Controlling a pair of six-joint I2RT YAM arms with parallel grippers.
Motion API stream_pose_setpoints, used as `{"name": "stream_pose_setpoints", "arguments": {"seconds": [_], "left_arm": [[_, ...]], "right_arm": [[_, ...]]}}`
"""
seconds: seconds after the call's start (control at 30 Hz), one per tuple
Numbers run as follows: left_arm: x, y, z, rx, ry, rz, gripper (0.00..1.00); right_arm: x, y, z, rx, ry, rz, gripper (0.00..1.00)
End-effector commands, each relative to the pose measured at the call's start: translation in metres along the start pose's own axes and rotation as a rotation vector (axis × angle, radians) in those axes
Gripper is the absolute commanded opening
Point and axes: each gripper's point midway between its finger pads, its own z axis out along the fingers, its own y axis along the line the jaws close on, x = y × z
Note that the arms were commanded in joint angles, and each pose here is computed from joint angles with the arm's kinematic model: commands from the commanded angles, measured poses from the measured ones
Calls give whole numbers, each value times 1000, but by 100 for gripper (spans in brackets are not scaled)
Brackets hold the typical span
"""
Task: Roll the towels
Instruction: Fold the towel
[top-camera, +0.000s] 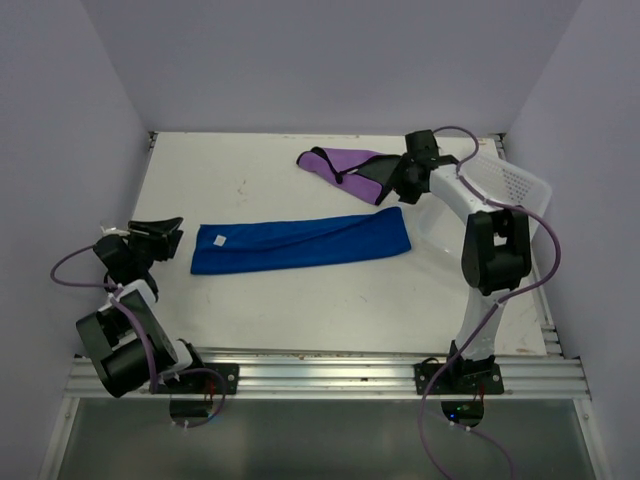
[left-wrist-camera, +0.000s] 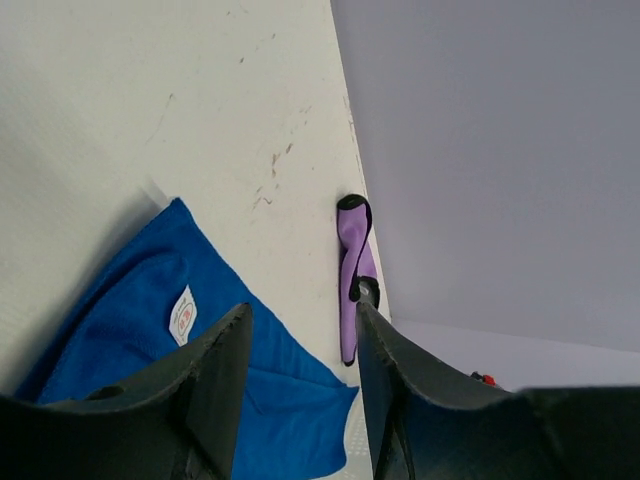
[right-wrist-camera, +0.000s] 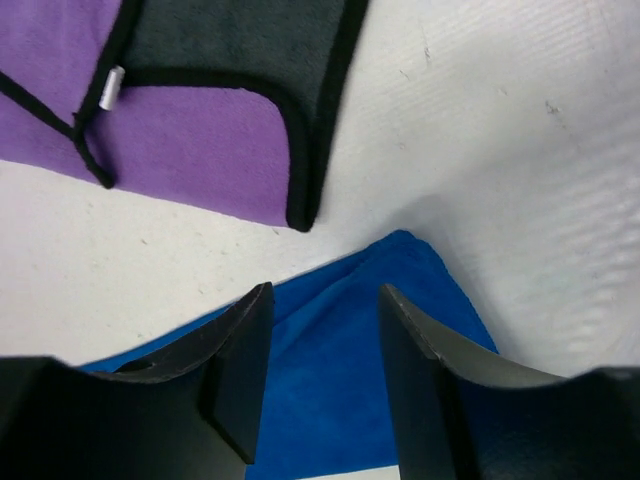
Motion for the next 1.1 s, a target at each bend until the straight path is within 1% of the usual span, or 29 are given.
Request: {"name": "stream_pose_setpoints", "arguments": {"seconds": [0.0, 0.1, 0.17, 0.2, 0.23, 0.27, 0.3, 0.37, 0.4, 0.43, 0.47, 0.5, 0.53, 0.57, 0.6, 0.63, 0.67, 0.7, 0.77, 0.8, 0.83, 0.87, 0.9, 0.93, 1.0, 1.07], "left_arm": [[-13, -17, 6, 29, -21, 135, 50], [-16, -22, 9, 25, -17, 197, 49], [-17, -30, 12, 36, -11, 240, 49], [-18, -26, 14, 17, -8, 277, 48], [-15, -27, 16, 8, 1, 304, 45], [-18, -32, 19, 5, 0, 337, 43], [-17, -25, 22, -33, 7, 375, 42], [-9, -31, 29, -38, 32, 428, 38], [-6, -27, 31, -61, 44, 457, 37], [5, -28, 36, -66, 74, 480, 35], [5, -35, 40, -67, 77, 510, 33], [7, -25, 42, -119, 93, 536, 31], [15, -26, 45, -130, 120, 564, 28], [13, -36, 49, -131, 121, 590, 26], [13, -24, 50, -193, 137, 613, 18], [17, -24, 50, -215, 149, 636, 15], [13, -28, 51, -235, 141, 661, 13], [9, -23, 48, -286, 128, 714, 13], [12, -29, 48, -304, 132, 776, 13], [10, -22, 47, -349, 141, 815, 13], [14, -29, 50, -348, 151, 844, 13], [16, -28, 52, -364, 162, 863, 13], [16, -17, 54, -421, 182, 890, 13], [22, -23, 58, -419, 194, 916, 12], [27, -14, 64, -461, 215, 942, 10], [36, -14, 69, -454, 224, 961, 10]], "right_arm": [[-24, 17, -15, -33, -52, 6, 50], [-33, 24, -28, -48, -75, -2, 51], [-35, 27, -36, -68, -81, -12, 50], [-30, 28, -38, -85, -64, -18, 43], [-30, 34, -47, -113, -73, -27, 39], [-22, 39, -50, -131, -59, -57, 35], [-14, 41, -52, -139, -46, -79, 25], [10, 49, -58, -159, -26, -162, 20], [26, 48, -57, -158, -3, -197, 18], [35, 52, -59, -166, 5, -232, 14], [52, 61, -62, -186, 20, -310, 13], [61, 62, -62, -183, 32, -342, 12], [71, 58, -61, -166, 47, -370, 8], [80, 57, -62, -164, 50, -414, 6], [89, 48, -56, -143, 65, -425, 4], [93, 44, -54, -131, 67, -430, 1], [98, 40, -52, -128, 73, -443, 0], [107, 30, -48, -111, 92, -449, 0], [116, 22, -44, -101, 108, -469, 0], [119, 18, -41, -95, 113, -474, 0], [126, 10, -35, -82, 125, -484, 0], [131, 6, -32, -77, 134, -499, 0], [137, 0, -27, -65, 151, -506, 0], [140, -3, -21, -59, 160, -506, 0], [145, -6, -15, -58, 173, -513, 0], [148, -8, -11, -51, 179, -517, 0]]}}
